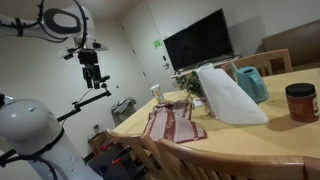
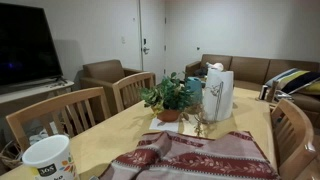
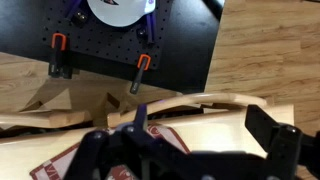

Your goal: Straighten the red cloth

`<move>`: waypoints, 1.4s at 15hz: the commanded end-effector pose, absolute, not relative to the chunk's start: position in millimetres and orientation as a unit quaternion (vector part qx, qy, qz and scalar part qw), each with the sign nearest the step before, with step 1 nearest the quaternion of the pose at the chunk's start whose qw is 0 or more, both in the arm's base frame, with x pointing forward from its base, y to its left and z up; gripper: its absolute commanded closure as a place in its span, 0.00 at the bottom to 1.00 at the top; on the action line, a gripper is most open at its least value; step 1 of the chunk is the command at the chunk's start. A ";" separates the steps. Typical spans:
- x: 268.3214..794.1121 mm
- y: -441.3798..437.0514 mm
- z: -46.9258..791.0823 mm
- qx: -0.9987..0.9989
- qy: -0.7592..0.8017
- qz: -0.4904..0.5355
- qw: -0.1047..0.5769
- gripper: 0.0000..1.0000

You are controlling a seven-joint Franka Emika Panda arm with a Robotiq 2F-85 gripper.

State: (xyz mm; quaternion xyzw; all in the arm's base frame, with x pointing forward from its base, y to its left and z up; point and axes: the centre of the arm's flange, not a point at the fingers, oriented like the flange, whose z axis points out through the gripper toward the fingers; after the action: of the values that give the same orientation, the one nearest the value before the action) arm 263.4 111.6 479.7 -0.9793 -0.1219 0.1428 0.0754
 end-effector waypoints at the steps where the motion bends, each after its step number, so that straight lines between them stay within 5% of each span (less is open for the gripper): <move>1: 263.4 111.6 479.7 -0.979 -0.122 0.143 0.075 0.00; 13: 374.3 180.1 488.2 -0.948 -0.266 0.175 0.023 0.00; 21: 450.2 246.5 489.4 -0.945 -0.325 0.030 0.018 0.00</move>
State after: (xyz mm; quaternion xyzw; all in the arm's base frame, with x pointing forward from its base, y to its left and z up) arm 425.3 231.3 485.5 -0.9493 -0.3089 0.0559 0.0169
